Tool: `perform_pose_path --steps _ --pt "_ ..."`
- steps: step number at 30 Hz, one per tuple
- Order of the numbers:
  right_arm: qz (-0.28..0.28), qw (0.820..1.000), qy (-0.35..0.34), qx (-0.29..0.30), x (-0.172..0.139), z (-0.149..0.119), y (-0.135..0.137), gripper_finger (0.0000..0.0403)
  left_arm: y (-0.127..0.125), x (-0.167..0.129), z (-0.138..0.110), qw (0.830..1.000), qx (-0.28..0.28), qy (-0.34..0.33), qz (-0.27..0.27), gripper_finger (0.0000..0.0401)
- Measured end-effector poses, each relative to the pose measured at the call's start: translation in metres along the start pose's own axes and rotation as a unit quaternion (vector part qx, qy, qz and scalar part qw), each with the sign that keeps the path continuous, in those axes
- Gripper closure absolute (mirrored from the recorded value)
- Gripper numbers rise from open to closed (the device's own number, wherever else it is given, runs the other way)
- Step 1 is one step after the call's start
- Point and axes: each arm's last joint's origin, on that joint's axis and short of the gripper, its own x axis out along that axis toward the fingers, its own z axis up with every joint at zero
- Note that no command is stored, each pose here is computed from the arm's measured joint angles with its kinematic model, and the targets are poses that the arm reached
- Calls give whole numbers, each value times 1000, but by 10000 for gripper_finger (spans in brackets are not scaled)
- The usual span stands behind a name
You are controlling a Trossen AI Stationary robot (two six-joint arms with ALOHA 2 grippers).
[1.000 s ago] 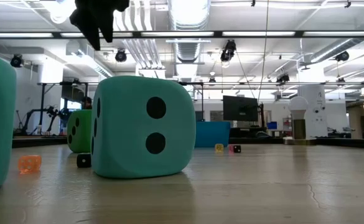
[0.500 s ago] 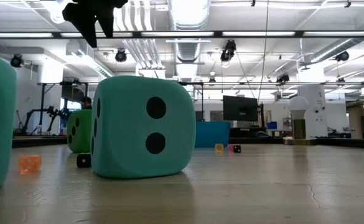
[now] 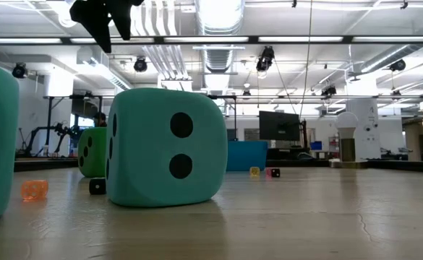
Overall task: Pick & Place Dice
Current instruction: Put the large green dice into the blue bin
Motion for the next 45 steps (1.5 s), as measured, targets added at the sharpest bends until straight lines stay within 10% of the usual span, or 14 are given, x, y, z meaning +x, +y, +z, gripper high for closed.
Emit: perform_pose_path --steps 21,30,45 --pt "-79 996 -49 -6 0 3 -3 394 -9 -2 -2 998 39 7 -46 38" --pt "45 999 27 10 3 1 9 394 -19 7 -8 996 72 2 -56 43" --pt "51 998 26 16 5 2 13 394 -16 55 -27 998 45 47 -7 43"
